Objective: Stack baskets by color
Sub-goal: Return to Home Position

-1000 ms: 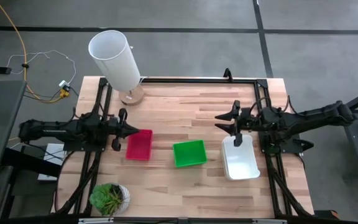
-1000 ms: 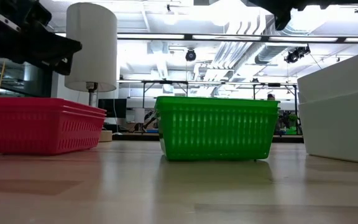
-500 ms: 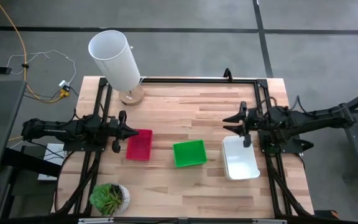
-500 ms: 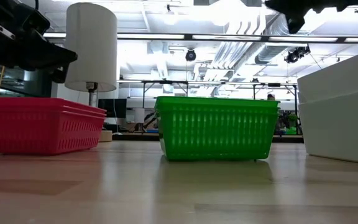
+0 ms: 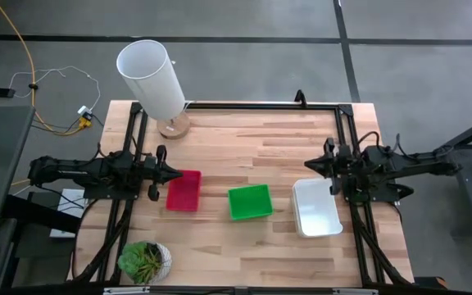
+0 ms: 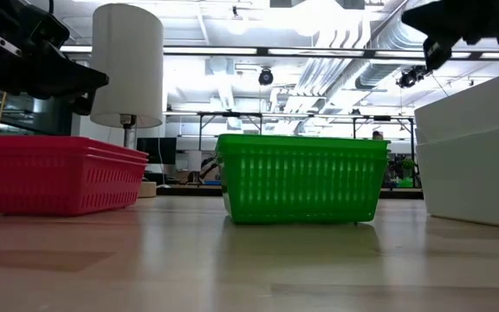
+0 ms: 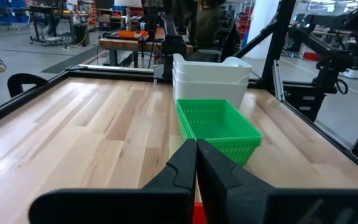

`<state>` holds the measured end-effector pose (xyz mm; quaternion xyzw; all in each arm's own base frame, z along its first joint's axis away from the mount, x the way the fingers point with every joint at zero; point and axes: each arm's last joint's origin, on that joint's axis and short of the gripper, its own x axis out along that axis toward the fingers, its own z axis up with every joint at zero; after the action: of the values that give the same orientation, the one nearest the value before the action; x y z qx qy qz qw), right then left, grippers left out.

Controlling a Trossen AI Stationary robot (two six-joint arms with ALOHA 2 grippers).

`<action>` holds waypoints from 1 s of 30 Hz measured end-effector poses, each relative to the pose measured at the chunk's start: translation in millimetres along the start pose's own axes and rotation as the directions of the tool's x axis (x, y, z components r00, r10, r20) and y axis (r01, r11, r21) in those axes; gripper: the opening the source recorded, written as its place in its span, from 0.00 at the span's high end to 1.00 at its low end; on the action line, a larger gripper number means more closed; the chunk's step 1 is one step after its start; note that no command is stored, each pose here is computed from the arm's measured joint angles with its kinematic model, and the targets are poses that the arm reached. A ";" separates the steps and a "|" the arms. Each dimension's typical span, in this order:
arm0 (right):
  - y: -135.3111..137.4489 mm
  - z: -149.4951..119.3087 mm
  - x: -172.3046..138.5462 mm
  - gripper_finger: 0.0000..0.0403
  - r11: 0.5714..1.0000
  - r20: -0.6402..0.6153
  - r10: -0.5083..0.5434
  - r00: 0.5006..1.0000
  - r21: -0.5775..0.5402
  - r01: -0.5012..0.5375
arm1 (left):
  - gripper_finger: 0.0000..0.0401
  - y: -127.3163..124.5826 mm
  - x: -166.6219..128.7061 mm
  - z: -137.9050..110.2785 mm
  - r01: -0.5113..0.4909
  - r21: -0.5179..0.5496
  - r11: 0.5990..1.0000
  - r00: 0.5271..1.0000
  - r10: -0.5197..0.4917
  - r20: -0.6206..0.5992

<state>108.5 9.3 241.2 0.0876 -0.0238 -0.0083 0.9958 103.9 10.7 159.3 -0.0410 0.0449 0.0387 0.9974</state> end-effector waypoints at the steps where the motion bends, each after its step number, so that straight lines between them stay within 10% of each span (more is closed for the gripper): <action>1: -0.9 -4.9 -0.6 0.99 1.000 0.013 0.002 1.000 0.007 -0.002 | 1.00 0.0 0.0 0.0 0.000 0.000 1.000 1.000 0.000 0.000; 20: -15.6 -63.8 -2.0 1.00 0.999 0.020 0.041 0.999 -0.023 -0.040 | 1.00 0.0 0.0 0.1 0.000 0.000 1.000 1.000 0.000 0.000; 30: -19.6 -84.7 -4.4 1.00 0.997 -0.190 -0.027 0.981 -0.078 0.012 | 1.00 0.0 0.0 0.1 0.000 0.000 1.000 1.000 0.000 0.000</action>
<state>108.0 4.9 154.2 0.0501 0.0731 -0.0105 0.9960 103.9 10.7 159.4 -0.0412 0.0449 0.0385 0.9974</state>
